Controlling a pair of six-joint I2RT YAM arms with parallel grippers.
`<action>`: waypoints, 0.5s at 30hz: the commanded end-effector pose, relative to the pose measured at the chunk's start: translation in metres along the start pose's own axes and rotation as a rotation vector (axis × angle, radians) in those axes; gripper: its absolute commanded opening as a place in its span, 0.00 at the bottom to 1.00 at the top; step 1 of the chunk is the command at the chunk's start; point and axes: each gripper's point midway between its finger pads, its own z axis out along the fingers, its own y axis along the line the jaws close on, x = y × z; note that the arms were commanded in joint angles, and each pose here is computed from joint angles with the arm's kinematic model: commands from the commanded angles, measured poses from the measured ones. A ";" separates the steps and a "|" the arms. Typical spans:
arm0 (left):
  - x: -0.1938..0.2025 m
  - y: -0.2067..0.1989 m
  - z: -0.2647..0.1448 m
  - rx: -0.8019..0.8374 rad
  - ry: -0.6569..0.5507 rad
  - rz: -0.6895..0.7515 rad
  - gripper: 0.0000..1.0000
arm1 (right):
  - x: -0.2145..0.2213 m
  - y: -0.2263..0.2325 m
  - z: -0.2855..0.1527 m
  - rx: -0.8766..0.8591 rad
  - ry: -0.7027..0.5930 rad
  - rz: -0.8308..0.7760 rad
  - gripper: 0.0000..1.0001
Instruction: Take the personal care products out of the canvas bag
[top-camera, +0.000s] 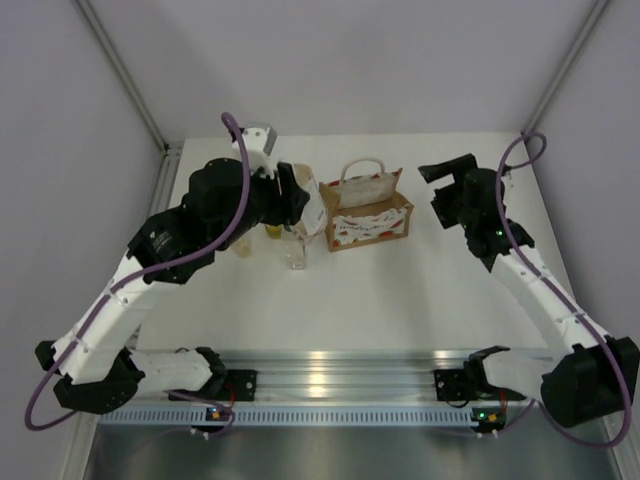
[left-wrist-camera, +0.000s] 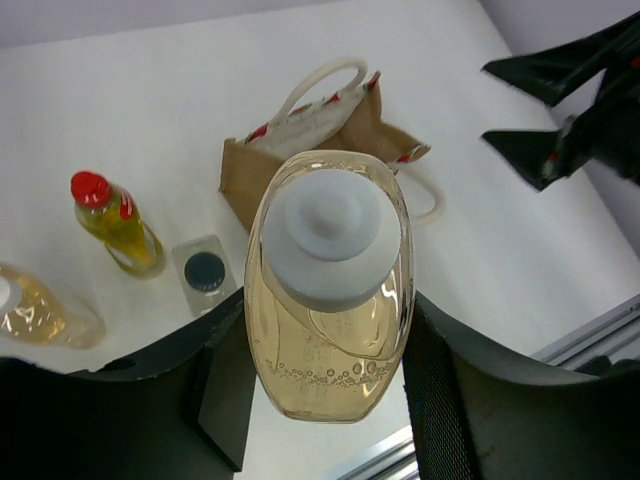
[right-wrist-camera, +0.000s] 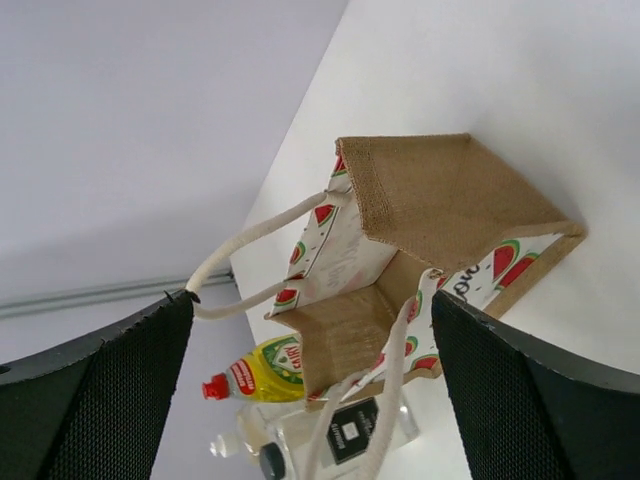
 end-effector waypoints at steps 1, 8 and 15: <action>0.006 0.006 -0.012 0.007 -0.004 -0.009 0.00 | -0.026 0.000 -0.029 -0.054 -0.081 -0.175 0.99; 0.069 0.026 -0.034 0.020 0.129 0.028 0.00 | -0.017 0.001 -0.061 -0.183 -0.023 -0.570 0.99; 0.126 0.033 -0.024 0.054 0.264 0.104 0.00 | 0.018 -0.016 -0.078 -0.296 0.142 -0.723 0.99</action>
